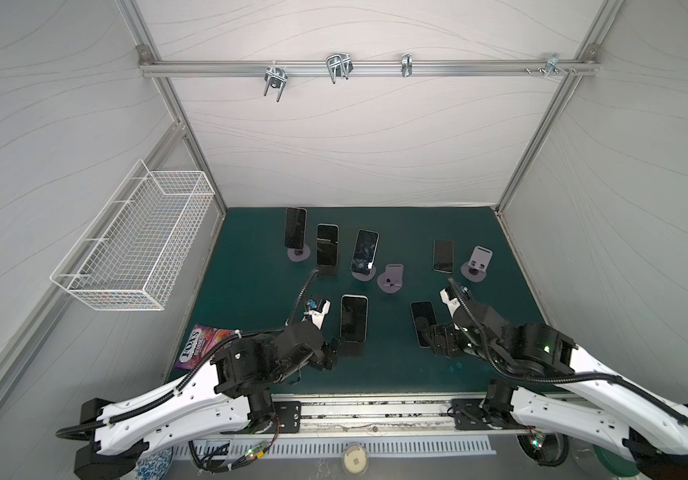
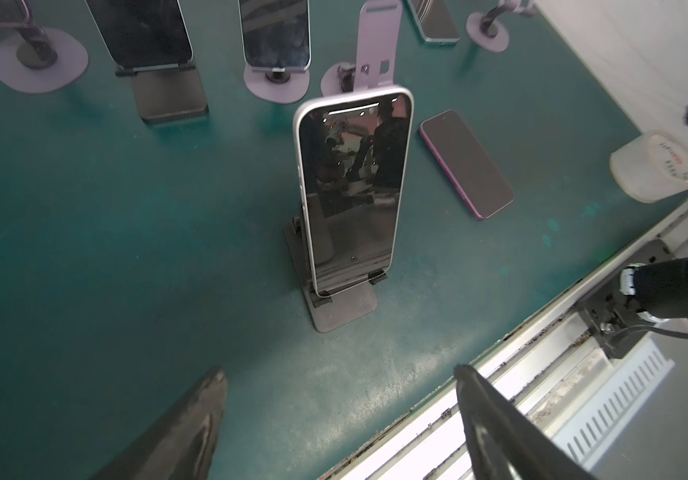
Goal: Remove the phone from the phone stand
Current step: 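Raise the right gripper off the phone while the left gripper moves toward the white phone, then lower the left gripper onto the white phone's top edge while the right gripper moves inward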
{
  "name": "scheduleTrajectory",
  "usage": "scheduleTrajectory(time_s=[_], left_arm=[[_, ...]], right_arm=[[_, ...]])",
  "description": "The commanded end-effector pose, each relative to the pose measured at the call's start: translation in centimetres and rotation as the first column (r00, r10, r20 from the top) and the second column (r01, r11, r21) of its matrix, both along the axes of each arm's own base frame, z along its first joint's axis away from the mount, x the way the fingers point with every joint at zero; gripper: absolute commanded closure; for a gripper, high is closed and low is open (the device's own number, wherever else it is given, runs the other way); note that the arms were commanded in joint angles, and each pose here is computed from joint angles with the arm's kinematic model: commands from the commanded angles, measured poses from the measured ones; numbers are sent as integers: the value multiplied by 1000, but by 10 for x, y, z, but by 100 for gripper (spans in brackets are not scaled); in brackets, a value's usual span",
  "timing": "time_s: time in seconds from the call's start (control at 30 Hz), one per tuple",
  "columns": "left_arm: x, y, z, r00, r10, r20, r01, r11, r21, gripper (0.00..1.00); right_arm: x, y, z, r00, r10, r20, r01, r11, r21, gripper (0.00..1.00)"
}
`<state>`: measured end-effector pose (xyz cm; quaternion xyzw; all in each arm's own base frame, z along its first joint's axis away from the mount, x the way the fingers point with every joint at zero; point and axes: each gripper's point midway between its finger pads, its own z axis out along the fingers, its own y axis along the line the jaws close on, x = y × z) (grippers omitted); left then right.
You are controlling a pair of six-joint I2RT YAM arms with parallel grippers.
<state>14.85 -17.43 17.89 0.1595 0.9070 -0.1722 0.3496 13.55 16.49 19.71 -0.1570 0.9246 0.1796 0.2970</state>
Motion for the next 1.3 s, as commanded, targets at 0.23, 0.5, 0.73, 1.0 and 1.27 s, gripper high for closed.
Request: scheduleTrajectory(time_s=[0.23, 0.5, 0.73, 1.0, 1.27], left_arm=[[24, -15, 35, 994, 95, 61, -94, 995, -19, 13], [35, -27, 26, 977, 212, 2, -212, 976, -56, 12], [46, -31, 39, 972, 231, 51, -230, 973, -20, 10], [57, -29, 45, 941, 332, 66, -330, 943, -44, 8], [63, -29, 47, 923, 377, 78, -376, 926, -34, 3]], right_arm=[[-17, 10, 13, 983, 174, 58, -178, 982, 67, 15], [-24, 4, 24, 969, 214, 126, -228, 967, 109, 19], [-11, -9, 23, 977, 135, 166, -148, 987, 65, 22], [-12, -6, 18, 979, 151, 139, -156, 987, 25, 22], [-12, -14, 17, 978, 129, 161, -128, 992, -17, 21]])
